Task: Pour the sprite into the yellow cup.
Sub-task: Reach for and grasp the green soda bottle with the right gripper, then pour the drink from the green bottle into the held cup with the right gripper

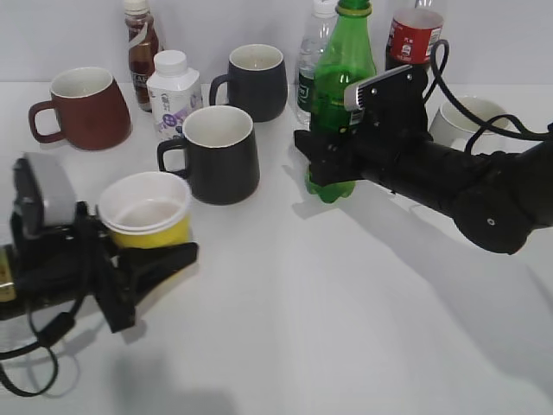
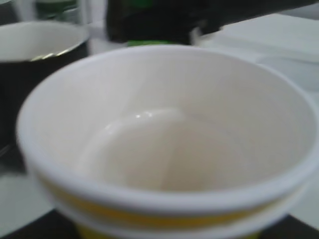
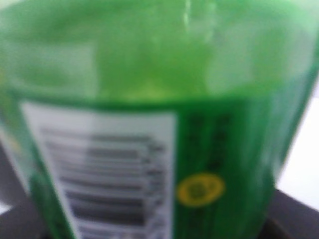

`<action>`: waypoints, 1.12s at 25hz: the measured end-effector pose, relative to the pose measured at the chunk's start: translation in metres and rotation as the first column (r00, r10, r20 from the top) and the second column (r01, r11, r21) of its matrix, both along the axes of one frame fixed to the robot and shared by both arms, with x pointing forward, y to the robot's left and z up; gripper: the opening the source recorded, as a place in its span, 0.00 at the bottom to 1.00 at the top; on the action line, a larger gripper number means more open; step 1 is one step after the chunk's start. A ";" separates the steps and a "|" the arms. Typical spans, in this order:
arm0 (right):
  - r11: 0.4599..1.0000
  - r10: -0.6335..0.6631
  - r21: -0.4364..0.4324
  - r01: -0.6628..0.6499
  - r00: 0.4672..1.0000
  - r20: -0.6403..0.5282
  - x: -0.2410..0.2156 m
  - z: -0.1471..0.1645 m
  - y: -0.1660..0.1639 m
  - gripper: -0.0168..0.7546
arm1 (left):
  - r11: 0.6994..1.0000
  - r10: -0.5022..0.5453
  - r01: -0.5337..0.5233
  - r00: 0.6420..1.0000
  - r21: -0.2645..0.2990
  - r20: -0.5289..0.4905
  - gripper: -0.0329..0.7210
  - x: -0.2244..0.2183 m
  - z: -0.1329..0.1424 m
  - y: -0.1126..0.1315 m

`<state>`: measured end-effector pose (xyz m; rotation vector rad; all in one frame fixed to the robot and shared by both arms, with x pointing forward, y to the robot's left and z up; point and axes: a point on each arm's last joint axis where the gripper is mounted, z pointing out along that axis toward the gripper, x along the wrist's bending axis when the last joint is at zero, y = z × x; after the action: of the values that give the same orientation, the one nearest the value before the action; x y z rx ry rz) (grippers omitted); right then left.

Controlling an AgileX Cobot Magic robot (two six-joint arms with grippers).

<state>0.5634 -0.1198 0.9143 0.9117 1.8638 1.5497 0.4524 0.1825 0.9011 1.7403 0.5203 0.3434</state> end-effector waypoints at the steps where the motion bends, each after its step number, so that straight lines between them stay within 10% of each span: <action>1: 1.000 0.000 0.001 0.000 1.000 0.001 0.000 0.000 0.000 0.62 | 1.000 -0.017 0.017 1.000 -0.002 0.006 0.58 -0.001 0.001 -0.004; 7: 1.000 0.016 -0.010 -0.015 1.000 0.013 0.000 0.001 0.001 0.59 | 0.993 -0.119 0.120 0.991 -0.010 0.067 0.58 0.002 0.010 -0.037; 15: 0.965 0.136 -0.250 -0.076 0.964 0.229 -0.007 0.031 0.001 0.59 | 0.993 -0.118 0.118 0.988 0.007 0.101 0.58 0.013 0.019 -0.059; 28: 0.733 0.386 -0.678 0.050 0.791 0.475 -0.015 0.064 -0.004 0.59 | 0.992 -0.123 0.122 0.991 0.021 0.043 0.58 0.013 0.016 -0.059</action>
<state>0.5487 -0.1238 0.9787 -0.1027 1.8223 0.9418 0.4652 0.1232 0.9166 1.7698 0.3772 0.2994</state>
